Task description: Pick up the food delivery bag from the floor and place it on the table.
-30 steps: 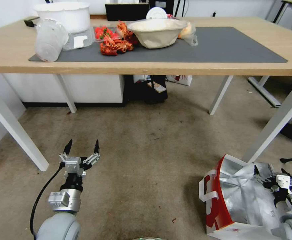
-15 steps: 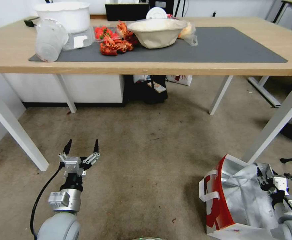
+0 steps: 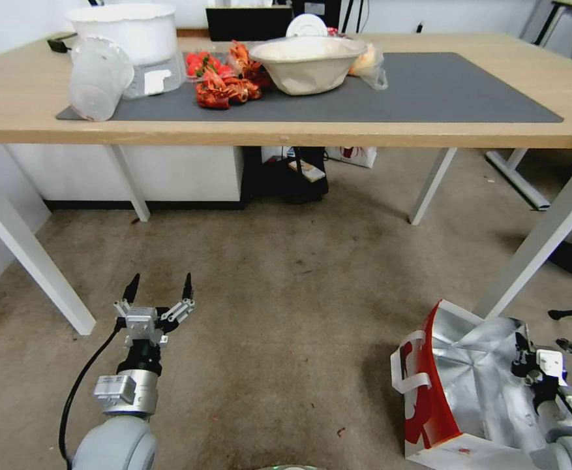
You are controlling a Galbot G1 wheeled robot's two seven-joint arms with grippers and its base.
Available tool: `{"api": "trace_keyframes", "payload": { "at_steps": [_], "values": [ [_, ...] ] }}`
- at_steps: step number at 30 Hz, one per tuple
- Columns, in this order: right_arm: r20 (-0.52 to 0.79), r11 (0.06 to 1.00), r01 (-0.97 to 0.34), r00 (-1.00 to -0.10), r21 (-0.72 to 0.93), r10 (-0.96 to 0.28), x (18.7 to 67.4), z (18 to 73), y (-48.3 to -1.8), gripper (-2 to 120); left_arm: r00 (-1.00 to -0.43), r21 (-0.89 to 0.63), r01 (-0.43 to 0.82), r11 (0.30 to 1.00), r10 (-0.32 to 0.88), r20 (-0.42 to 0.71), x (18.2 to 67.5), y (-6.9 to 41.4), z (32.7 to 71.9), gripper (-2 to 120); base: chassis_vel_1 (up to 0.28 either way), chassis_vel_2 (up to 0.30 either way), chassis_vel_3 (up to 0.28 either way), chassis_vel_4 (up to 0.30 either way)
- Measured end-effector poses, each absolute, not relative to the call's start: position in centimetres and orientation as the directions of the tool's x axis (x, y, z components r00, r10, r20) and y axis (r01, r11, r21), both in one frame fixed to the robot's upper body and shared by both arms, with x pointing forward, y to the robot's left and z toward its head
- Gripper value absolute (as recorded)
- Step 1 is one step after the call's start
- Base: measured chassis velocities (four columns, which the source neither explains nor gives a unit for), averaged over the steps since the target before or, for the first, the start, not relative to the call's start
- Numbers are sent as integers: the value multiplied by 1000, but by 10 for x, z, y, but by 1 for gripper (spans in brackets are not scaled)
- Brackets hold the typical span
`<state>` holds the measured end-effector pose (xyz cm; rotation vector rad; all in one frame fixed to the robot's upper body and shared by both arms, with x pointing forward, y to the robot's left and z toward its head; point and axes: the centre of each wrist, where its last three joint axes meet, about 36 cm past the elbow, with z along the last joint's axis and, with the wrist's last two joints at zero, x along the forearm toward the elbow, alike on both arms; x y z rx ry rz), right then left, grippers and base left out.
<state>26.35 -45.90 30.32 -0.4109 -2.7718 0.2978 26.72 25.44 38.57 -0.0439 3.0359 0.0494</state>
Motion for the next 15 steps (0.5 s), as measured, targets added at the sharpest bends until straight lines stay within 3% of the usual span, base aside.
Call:
{"api": "trace_keyframes", "payload": {
  "at_steps": [15],
  "values": [
    [212,978,166,-958,-130,191,266,352,-419,0,-995,16,21,1000,23,-94,267,253,396,100,0,0,0,0]
  ]
}}
